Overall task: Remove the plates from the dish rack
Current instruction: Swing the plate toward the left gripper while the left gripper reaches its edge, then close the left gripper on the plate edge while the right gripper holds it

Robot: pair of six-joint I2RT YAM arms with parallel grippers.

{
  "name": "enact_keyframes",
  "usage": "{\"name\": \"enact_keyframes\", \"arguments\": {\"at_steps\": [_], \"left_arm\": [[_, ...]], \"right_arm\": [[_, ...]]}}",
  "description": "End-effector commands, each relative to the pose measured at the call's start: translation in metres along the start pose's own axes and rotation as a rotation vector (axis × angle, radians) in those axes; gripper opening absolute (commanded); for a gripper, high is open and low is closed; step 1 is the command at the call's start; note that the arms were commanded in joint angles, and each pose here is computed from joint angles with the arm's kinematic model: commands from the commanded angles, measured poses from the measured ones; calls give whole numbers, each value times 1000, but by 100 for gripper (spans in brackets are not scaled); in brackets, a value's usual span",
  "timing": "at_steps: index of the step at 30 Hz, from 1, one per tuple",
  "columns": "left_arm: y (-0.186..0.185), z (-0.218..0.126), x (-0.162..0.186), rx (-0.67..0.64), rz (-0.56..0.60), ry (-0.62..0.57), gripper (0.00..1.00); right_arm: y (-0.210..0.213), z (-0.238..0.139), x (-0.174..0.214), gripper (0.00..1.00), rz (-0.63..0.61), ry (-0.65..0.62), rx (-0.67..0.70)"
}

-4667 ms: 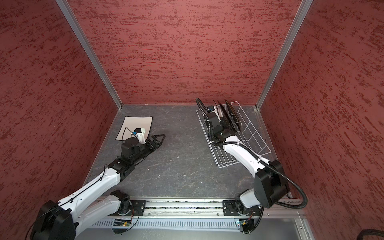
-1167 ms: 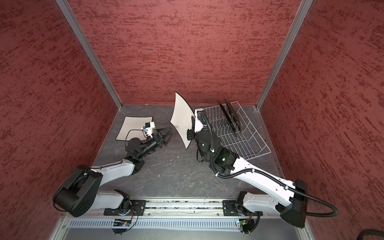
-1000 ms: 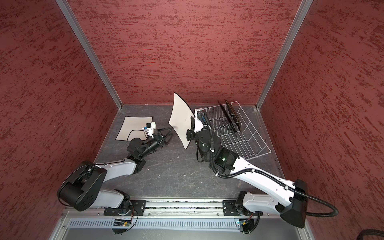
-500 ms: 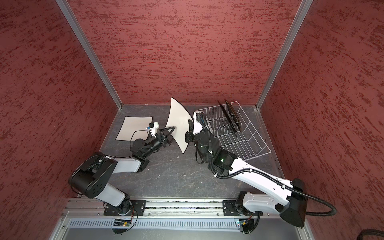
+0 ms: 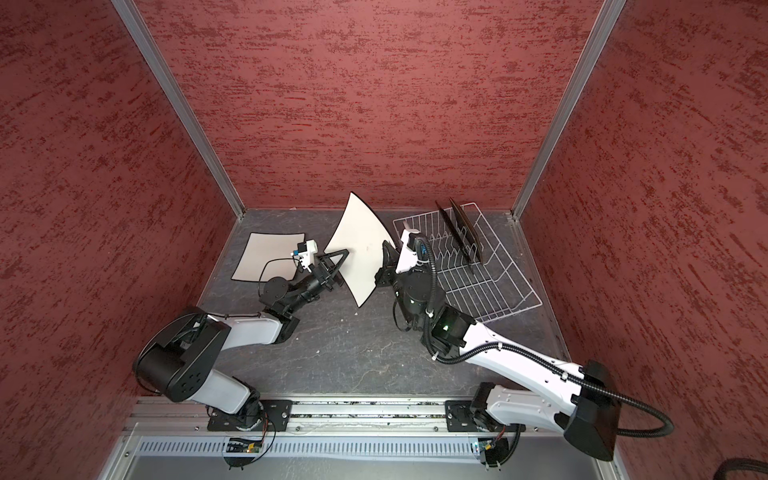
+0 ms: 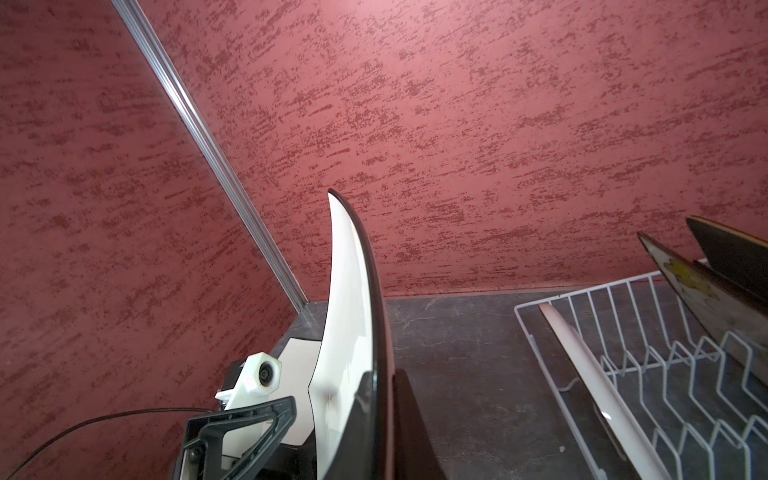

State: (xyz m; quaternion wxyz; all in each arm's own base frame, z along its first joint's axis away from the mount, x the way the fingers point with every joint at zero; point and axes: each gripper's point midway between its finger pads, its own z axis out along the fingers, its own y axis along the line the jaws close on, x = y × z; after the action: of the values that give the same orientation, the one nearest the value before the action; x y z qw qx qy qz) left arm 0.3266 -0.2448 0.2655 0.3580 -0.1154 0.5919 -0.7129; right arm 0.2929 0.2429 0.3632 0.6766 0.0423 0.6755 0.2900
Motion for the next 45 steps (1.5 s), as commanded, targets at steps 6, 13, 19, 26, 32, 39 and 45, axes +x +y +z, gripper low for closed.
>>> {"name": "enact_keyframes", "arguments": {"at_steps": [6, 13, 19, 26, 32, 39, 45], "left_arm": [[-48, 3, -4, 137, 69, -24, 97], [-50, 0, -2, 140, 81, -16, 90], [-50, 0, 0, 141, 75, -3, 83], [-56, -2, 0, 154, 85, -4, 79], [-55, -1, 0, 153, 83, 1, 71], [-57, 0, 1, 160, 89, 8, 69], [-58, -1, 1, 161, 91, 9, 59]], "right_arm": [[0, -7, -43, 0, 277, -213, -57], [-24, -9, -35, 0, 365, -265, 10], [-24, 3, -27, 0, 379, -232, -13], [-36, 8, -32, 0, 415, -229, -20], [-40, 12, -25, 0, 443, -202, -31], [-49, 11, -17, 0, 497, -228, -28], [-49, 17, -8, 0, 495, -206, -27]]}}
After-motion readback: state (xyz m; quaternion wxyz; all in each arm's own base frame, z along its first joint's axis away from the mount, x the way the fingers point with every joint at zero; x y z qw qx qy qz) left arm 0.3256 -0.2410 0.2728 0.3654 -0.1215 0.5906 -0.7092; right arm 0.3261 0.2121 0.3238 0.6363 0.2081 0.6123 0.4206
